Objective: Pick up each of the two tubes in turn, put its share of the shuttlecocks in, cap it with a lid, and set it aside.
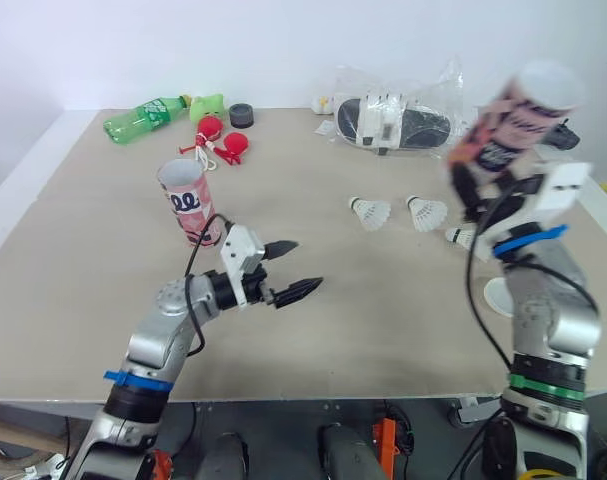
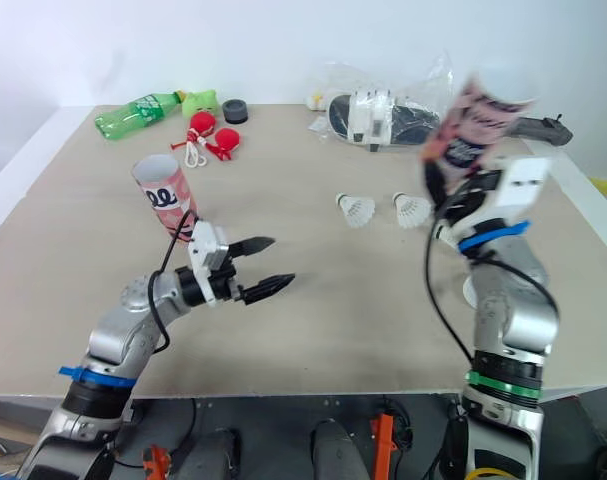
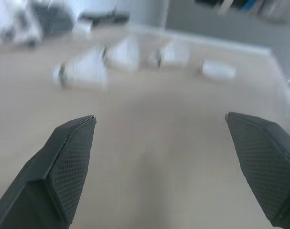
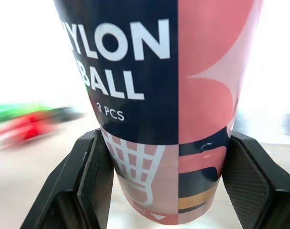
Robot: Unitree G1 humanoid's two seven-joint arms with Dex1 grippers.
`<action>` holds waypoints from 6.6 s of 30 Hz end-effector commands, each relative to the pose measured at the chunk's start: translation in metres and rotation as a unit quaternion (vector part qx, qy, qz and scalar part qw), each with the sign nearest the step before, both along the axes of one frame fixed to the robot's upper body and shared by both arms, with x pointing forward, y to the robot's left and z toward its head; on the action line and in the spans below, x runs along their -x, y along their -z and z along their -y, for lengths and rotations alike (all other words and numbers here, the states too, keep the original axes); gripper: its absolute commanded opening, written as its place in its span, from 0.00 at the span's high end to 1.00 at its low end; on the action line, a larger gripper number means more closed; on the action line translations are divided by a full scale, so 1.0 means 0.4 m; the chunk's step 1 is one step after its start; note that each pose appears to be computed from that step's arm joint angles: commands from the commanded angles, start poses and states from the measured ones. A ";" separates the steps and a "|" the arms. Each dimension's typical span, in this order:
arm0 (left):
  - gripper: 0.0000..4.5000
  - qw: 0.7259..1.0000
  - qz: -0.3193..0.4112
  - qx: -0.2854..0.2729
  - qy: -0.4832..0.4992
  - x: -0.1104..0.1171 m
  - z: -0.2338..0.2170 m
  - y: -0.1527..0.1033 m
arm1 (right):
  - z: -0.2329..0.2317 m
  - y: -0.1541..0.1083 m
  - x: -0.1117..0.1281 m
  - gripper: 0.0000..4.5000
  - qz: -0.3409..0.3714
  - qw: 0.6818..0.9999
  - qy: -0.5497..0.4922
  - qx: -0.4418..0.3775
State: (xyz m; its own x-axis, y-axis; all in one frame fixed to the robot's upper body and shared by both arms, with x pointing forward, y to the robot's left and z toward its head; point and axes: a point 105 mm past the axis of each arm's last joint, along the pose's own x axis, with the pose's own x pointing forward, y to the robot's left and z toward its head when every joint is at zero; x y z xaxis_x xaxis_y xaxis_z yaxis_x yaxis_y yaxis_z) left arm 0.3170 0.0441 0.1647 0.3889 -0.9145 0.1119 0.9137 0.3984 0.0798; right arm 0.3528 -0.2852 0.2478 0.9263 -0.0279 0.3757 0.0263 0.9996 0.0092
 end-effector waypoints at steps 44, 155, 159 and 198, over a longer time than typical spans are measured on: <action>0.00 0.998 0.039 0.002 0.045 -0.008 0.098 -0.065 | 0.294 0.269 0.168 0.01 -0.106 0.954 0.267 -0.089; 0.30 0.927 0.000 -0.369 0.061 -0.011 -0.208 0.033 | -0.302 0.039 0.124 0.00 -0.242 0.794 -0.507 0.231; 0.30 0.905 -0.016 -0.424 0.039 -0.021 -0.221 0.029 | -0.228 0.049 0.081 0.00 -0.251 0.834 -0.433 0.233; 0.30 0.888 -0.048 -0.456 0.039 0.009 -0.203 0.056 | -0.330 0.212 -0.159 0.00 -0.194 0.943 -0.228 0.143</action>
